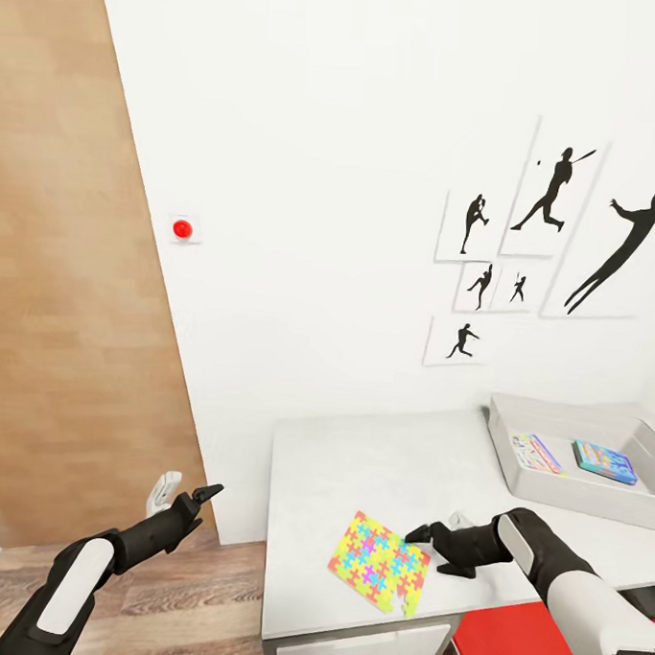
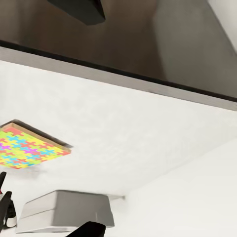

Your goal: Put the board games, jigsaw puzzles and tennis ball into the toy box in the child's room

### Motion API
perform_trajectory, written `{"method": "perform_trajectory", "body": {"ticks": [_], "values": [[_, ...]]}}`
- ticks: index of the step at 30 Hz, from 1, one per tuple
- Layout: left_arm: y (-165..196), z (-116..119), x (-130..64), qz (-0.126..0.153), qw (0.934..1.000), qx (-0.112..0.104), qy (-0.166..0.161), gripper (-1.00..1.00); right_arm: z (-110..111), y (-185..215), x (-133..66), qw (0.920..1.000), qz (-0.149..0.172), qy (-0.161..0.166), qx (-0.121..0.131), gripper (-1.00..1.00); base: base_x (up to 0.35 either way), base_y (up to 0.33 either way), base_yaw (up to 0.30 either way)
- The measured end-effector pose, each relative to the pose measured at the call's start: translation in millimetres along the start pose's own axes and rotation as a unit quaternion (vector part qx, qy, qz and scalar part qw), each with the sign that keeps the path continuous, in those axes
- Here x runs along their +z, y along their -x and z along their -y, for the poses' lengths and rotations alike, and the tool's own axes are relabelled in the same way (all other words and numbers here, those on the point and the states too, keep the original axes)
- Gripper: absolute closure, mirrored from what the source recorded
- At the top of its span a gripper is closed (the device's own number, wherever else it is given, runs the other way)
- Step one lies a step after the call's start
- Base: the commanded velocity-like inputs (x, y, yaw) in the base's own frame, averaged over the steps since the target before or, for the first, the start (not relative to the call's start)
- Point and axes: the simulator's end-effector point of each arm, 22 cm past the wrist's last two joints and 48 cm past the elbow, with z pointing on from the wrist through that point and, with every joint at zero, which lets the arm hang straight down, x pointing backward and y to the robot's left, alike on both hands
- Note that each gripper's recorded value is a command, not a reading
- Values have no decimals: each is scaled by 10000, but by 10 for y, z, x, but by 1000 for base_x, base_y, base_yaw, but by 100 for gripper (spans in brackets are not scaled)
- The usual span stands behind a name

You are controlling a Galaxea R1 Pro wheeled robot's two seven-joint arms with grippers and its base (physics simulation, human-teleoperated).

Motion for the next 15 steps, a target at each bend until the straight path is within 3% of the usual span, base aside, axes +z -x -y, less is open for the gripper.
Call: {"method": "perform_trajectory", "body": {"ticks": [15], "values": [[0,1,0,0,10000,0,0,-100,39,-23,42,9999,-4,-133,-6,-100,0,0,3]]}}
